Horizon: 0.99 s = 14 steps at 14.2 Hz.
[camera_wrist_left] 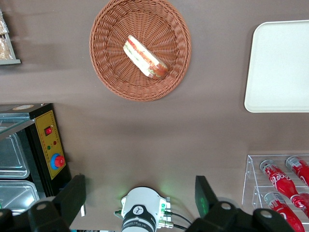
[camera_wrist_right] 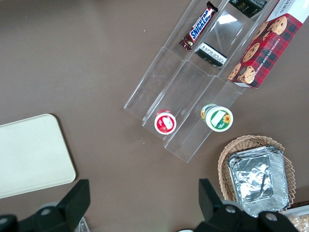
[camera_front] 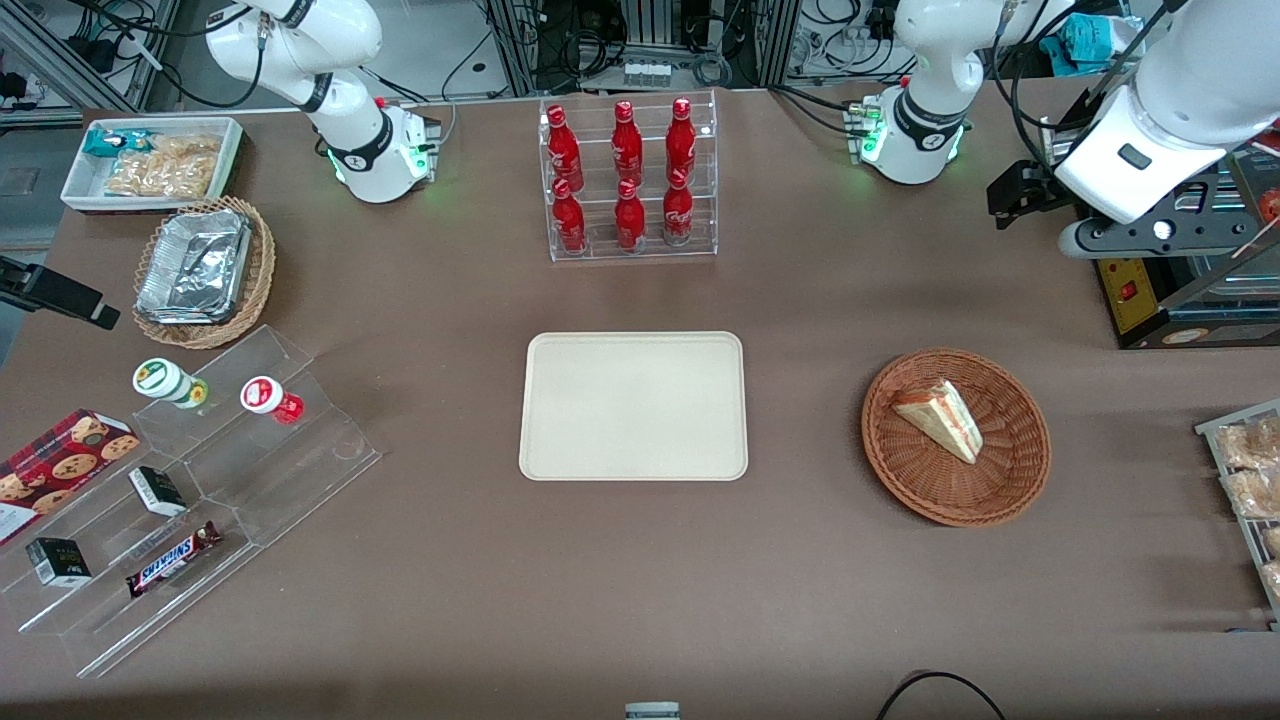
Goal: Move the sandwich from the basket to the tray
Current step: 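Lower the open left gripper over the sandwich wedge in the wicker basket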
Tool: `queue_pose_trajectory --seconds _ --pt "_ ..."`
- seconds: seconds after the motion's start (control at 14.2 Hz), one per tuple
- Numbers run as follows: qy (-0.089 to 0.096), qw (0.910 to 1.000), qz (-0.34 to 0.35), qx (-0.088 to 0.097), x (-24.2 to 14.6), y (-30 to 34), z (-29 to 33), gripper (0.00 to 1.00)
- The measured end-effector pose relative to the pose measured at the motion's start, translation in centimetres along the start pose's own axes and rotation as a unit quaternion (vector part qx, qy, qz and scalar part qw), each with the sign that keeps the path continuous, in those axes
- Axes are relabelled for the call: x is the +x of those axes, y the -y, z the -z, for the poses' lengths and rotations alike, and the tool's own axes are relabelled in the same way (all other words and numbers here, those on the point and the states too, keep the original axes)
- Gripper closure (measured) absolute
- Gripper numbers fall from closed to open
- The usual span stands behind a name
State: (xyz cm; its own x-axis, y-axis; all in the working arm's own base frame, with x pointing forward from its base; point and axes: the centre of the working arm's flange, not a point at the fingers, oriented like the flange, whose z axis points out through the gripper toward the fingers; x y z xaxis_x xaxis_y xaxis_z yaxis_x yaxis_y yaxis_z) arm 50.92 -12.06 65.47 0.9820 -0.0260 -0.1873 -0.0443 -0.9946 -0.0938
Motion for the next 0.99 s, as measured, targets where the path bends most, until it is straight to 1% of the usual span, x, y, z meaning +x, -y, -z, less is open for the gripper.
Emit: queue_pose_trajectory --seconds 0.21,0.28,0.35,0.49,0.56,0.71,0.85,0.92,0.99 --pt "0.004 1.0000 0.000 0.001 0.1 0.0 -0.3 0.00" --pt "0.008 1.0000 0.000 0.001 0.2 0.1 -0.7 0.00" --pt "0.016 0.9999 0.003 0.002 0.6 0.4 -1.5 0.00" --pt "0.040 0.9989 0.022 -0.001 2.5 2.4 -4.8 0.00" --pt "0.047 0.9984 0.033 -0.004 3.9 3.6 -7.2 0.00" --pt "0.048 0.9956 0.080 -0.008 6.5 4.7 -13.2 0.00" --pt "0.045 0.9885 0.144 -0.009 7.9 4.1 -19.9 0.00" --pt "0.042 0.9860 0.161 -0.010 8.0 4.0 -23.0 0.00" --pt "0.034 0.9840 0.174 -0.013 8.1 4.3 -25.8 0.00"
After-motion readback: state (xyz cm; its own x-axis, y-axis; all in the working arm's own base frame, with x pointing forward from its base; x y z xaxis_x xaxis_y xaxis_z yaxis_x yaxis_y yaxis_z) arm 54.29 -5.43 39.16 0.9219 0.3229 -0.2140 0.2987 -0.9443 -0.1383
